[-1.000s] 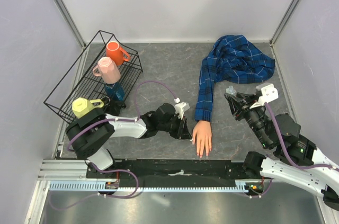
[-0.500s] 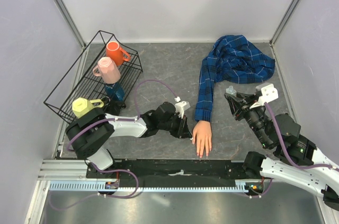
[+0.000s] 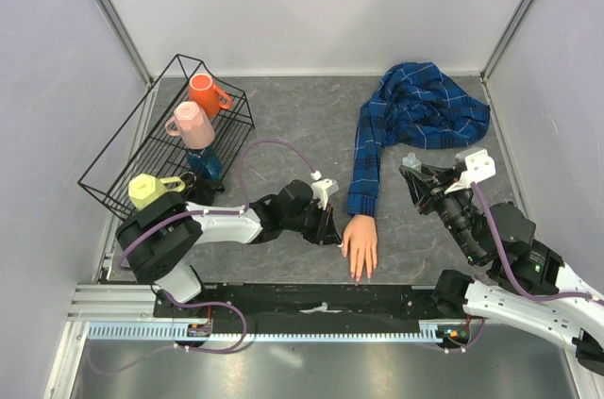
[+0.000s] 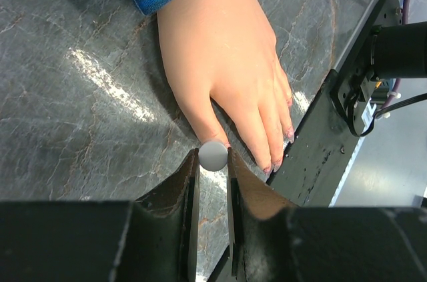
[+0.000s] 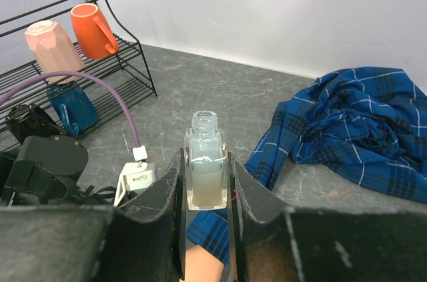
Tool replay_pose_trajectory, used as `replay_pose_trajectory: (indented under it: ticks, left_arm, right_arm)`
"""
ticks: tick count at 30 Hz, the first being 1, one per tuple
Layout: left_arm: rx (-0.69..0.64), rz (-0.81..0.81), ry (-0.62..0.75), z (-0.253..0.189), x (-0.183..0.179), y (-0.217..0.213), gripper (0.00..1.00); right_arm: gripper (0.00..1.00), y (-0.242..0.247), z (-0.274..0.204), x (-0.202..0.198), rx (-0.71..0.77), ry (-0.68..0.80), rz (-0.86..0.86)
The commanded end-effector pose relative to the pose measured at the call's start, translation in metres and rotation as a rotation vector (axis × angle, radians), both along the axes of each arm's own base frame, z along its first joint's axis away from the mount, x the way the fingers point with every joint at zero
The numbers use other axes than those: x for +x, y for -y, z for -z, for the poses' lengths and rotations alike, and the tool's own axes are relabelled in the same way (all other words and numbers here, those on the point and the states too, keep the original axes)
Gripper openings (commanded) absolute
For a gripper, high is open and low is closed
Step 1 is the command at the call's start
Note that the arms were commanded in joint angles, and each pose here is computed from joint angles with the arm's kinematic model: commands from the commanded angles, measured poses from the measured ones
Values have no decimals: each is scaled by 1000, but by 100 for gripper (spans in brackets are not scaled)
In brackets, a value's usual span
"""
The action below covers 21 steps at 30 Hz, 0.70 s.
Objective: Paint the nails
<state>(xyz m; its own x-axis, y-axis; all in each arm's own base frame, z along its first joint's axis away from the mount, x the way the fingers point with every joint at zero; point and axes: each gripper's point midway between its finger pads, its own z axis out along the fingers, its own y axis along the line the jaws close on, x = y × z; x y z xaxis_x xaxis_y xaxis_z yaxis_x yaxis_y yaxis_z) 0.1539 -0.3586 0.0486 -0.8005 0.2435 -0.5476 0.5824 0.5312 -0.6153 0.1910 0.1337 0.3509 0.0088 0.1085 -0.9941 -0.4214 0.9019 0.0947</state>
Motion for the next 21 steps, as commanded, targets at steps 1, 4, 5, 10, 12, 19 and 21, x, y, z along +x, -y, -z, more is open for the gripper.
replay_pose_trajectory:
  ticks: [1, 4, 5, 10, 12, 19, 21]
  left_arm:
    - [-47, 4, 90, -22, 14, 9, 2]
    - [-49, 6, 93, -23, 15, 9, 2]
    - [-50, 6, 94, -24, 15, 10, 2]
    - [-51, 8, 98, -24, 15, 10, 2]
    - [-53, 11, 98, -25, 15, 10, 2]
    - [-58, 12, 98, -27, 15, 11, 2]
    - [-60, 17, 95, -27, 13, 11, 2]
  right_arm:
    - [0, -3, -5, 0, 20, 9, -9]
    - [0, -4, -5, 0, 20, 7, -11]
    - [0, -4, -4, 0, 19, 7, -11]
    - [0, -4, -4, 0, 19, 7, -12]
    - [0, -4, -4, 0, 19, 7, -11]
    - [0, -4, -3, 0, 16, 5, -11]
    - [0, -4, -4, 0, 17, 6, -12]
